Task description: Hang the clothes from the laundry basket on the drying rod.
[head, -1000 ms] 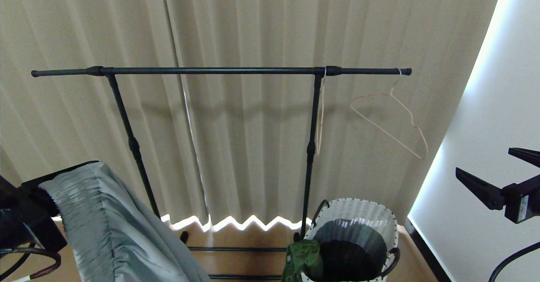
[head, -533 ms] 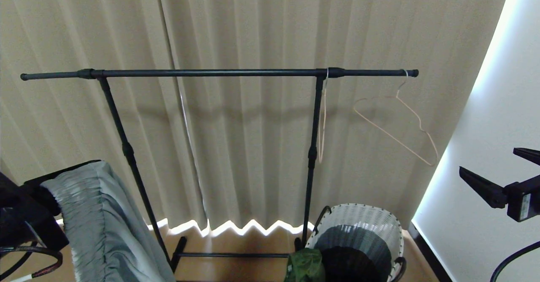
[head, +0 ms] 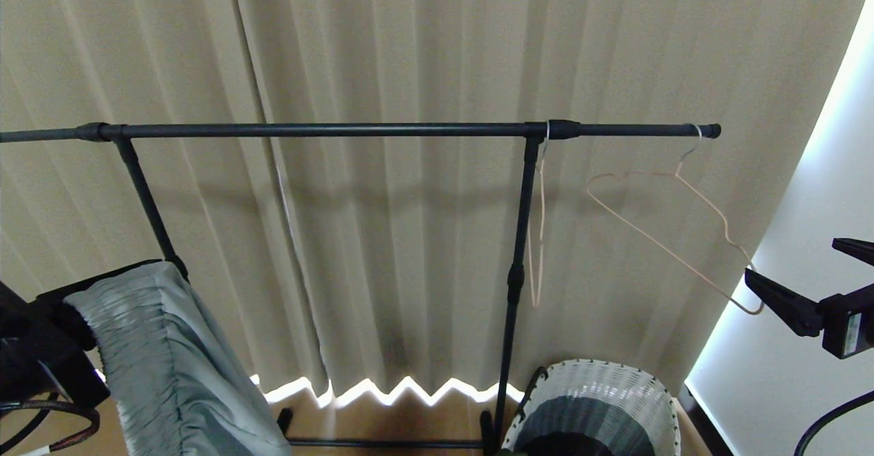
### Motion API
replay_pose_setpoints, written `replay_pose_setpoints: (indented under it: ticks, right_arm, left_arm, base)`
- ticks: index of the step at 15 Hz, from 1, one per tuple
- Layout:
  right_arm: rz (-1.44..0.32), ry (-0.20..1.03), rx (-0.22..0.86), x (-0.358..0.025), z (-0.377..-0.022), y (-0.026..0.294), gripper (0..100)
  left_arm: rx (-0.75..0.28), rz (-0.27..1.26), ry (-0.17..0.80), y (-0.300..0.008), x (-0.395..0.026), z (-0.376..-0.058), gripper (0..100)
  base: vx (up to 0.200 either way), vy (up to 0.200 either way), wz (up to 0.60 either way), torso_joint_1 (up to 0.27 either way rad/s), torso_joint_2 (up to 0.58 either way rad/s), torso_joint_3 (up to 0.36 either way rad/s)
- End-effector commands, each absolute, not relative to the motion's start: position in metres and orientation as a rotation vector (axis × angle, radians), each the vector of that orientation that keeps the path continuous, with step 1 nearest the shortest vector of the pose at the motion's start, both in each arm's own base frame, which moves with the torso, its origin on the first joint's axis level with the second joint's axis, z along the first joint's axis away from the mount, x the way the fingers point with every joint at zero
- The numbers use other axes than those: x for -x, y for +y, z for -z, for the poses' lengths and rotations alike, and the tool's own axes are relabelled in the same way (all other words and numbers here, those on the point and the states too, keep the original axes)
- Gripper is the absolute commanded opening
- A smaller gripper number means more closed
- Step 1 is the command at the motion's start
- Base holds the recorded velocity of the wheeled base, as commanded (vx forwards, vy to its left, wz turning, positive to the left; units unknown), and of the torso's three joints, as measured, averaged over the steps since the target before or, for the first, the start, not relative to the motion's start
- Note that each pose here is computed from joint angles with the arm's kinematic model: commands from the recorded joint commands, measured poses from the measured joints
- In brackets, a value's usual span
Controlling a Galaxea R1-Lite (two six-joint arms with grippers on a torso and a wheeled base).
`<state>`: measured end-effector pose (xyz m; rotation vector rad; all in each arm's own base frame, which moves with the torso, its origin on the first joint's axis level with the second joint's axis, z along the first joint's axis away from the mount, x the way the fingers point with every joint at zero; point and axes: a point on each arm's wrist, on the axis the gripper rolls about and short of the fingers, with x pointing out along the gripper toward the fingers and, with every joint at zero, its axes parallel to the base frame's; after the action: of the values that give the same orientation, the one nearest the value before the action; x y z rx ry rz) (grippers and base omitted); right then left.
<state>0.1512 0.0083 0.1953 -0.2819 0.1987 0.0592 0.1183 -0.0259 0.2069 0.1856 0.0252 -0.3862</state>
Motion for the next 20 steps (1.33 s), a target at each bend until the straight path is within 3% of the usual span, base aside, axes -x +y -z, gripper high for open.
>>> replay_pose_setpoints:
  ticks: [1, 5, 11, 17, 20]
  right_arm:
    - [-0.060, 0.198, 0.283, -0.151, -0.195, 0.008, 100]
    - [-0.058, 0.198, 0.282, -0.151, -0.195, 0.008, 100]
    - [0.076, 0.214, 0.271, -0.160, -0.202, -0.012, 100]
    - [0.118, 0.328, 0.256, -0.178, -0.205, -0.024, 100]
    - [0.136, 0.451, 0.232, -0.193, -0.206, -0.035, 100]
  left_arm:
    - [-0.186, 0.386, 0.024, -0.026, -0.118, -0.207, 0]
    - [-0.189, 0.385, 0.024, -0.026, -0.118, -0.207, 0]
    - [-0.189, 0.385, 0.022, -0.026, -0.118, -0.207, 0]
    - [-0.190, 0.384, 0.011, -0.025, -0.115, -0.208, 0]
    - [-0.192, 0.384, -0.006, -0.025, -0.111, -0.210, 0]
  base:
    - [0.200, 0.000, 0.00, 0.002, 0.01, 0.007]
    - [0.200, 0.000, 0.00, 0.005, 0.00, -0.002]
    - [0.000, 0.000, 0.00, 0.000, 0.00, 0.000]
    - [0.000, 0.000, 0.00, 0.000, 0.00, 0.000]
    - [0.000, 0.000, 0.00, 0.000, 0.00, 0.000]
